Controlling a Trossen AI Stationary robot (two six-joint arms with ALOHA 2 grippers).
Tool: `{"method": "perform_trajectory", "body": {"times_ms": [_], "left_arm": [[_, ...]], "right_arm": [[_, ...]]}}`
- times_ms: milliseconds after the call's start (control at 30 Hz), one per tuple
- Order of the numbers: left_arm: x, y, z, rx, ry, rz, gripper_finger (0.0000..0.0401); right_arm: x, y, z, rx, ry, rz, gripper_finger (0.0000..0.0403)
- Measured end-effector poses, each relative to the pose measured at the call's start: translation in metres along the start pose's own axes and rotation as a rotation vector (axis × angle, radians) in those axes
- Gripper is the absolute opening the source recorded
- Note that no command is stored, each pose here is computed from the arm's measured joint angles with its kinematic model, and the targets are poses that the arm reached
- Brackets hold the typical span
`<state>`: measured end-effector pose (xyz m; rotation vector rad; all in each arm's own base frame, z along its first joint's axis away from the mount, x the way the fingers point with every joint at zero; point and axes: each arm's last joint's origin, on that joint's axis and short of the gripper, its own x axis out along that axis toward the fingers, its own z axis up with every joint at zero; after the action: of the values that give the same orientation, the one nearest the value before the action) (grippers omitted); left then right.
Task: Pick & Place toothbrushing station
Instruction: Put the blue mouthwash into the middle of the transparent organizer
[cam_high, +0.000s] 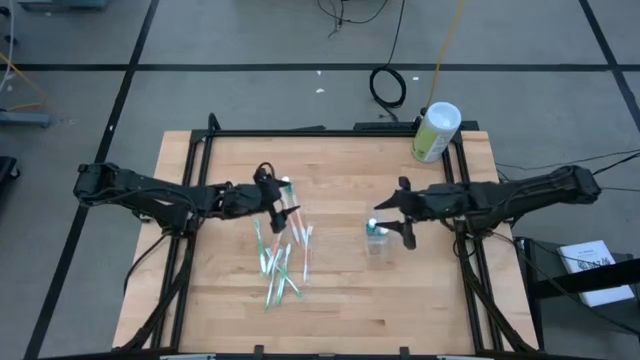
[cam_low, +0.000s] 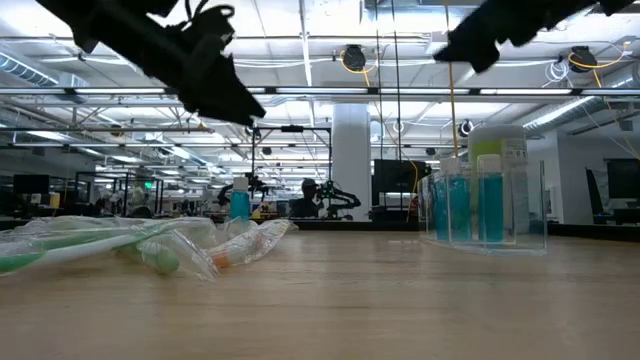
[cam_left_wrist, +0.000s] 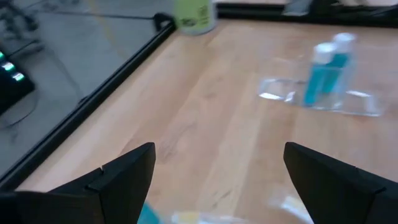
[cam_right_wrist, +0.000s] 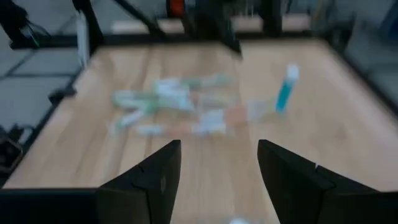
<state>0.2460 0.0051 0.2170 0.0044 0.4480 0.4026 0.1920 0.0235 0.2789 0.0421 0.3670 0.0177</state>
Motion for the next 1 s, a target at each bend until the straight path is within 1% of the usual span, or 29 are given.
{"method": "perform_trajectory", "body": {"times_ms": [67,167,233,367,433,600,700,800,1000], "left_arm": [[0.001,0.002,-0.009,-0.036,0.005,0.045,0.0353],[0.002,0.005,-0.030,-0.122,0.008,0.090,0.0349],[0.005,0.005,-0.044,-0.188,0.002,0.093,0.0346],[0.009,0.008,-0.067,-0.240,0.007,0.106,0.0345],[0.012,0.009,-0.077,-0.236,0.035,0.119,0.0346],[0.020,0.009,-0.090,-0.183,0.099,0.148,0.0342],[0.025,0.009,-0.098,-0.160,0.122,0.213,0.0343],[0.030,0.011,-0.101,-0.158,0.113,0.273,0.0344],[0.040,0.017,-0.104,-0.163,0.090,0.310,0.0336]], "right_arm": [[-0.005,0.000,0.007,-0.047,-0.069,-0.005,0.0204],[-0.007,-0.001,0.012,-0.111,-0.128,-0.053,0.0205],[-0.006,-0.002,0.014,-0.144,-0.139,-0.077,0.0205],[-0.001,-0.001,0.015,-0.190,-0.154,-0.087,0.0203],[0.003,-0.001,0.017,-0.197,-0.172,-0.085,0.0202],[0.012,0.000,0.016,-0.217,-0.163,-0.086,0.0201],[0.015,0.001,0.015,-0.212,-0.162,-0.086,0.0201],[0.015,0.000,0.015,-0.206,-0.157,-0.086,0.0201],[0.015,0.000,0.015,-0.203,-0.162,-0.087,0.0201]]}}
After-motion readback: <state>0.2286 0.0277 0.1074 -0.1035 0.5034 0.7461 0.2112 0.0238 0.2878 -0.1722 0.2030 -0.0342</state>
